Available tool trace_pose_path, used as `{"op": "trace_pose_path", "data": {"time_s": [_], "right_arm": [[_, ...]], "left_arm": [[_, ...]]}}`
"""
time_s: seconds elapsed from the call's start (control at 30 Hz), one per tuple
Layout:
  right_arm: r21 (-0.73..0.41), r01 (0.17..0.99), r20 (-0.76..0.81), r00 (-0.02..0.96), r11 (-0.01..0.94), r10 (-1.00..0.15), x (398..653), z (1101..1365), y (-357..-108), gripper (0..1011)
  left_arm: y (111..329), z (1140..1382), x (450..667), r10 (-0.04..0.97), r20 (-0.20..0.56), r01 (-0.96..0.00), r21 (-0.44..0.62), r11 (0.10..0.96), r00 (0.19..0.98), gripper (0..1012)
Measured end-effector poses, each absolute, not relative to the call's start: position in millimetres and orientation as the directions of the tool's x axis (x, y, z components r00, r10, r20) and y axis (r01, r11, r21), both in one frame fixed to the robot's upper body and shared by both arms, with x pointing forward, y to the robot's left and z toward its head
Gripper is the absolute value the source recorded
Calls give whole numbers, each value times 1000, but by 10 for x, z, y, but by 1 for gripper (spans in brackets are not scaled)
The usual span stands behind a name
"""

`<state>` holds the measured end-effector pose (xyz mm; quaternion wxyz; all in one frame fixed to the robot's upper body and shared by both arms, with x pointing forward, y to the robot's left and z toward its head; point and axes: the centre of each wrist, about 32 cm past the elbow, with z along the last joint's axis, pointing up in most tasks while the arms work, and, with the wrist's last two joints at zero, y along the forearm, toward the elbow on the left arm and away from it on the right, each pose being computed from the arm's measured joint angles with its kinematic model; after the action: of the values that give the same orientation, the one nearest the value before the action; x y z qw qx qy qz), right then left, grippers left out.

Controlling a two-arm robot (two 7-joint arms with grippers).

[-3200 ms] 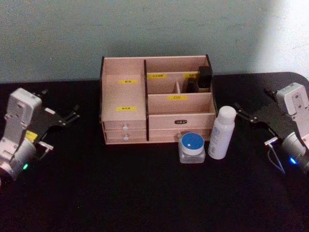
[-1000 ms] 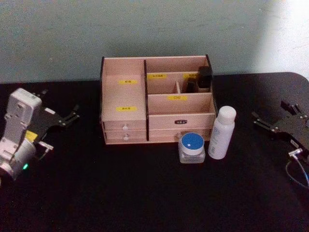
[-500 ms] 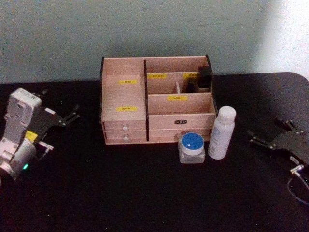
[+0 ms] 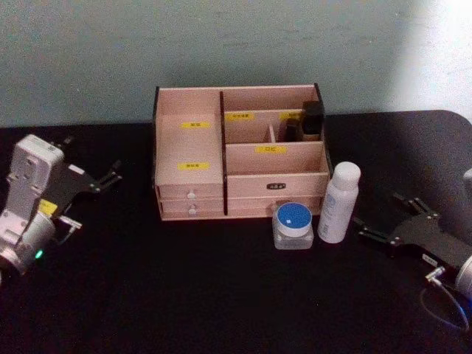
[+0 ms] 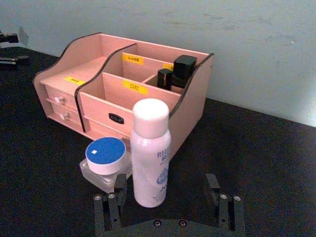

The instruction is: Pick up the facial cleanser and watermelon frost from the table and place them into the tiered storage box.

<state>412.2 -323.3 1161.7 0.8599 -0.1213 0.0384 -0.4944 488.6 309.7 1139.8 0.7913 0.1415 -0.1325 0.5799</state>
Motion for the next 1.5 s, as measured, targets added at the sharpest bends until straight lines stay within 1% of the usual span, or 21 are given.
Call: {"op": "trace_pose_path", "data": {"time_s": [0.57,1.1,1.5], "right_arm": [[-240,799,27,573,551,-819,4308,11497,-3143,1002],[-228,788,39,595,572,-803,4466,11421,-3103,1002],[-215,782,42,606,586,-794,4533,11328,-3082,1002]], "left_arm": [[3097,11398,4886,880,374,-955,70,287,292,1001],[3097,11398,4886,880,374,-955,70,287,292,1001],[3097,11398,4886,880,374,-955,70,287,292,1001]]}}
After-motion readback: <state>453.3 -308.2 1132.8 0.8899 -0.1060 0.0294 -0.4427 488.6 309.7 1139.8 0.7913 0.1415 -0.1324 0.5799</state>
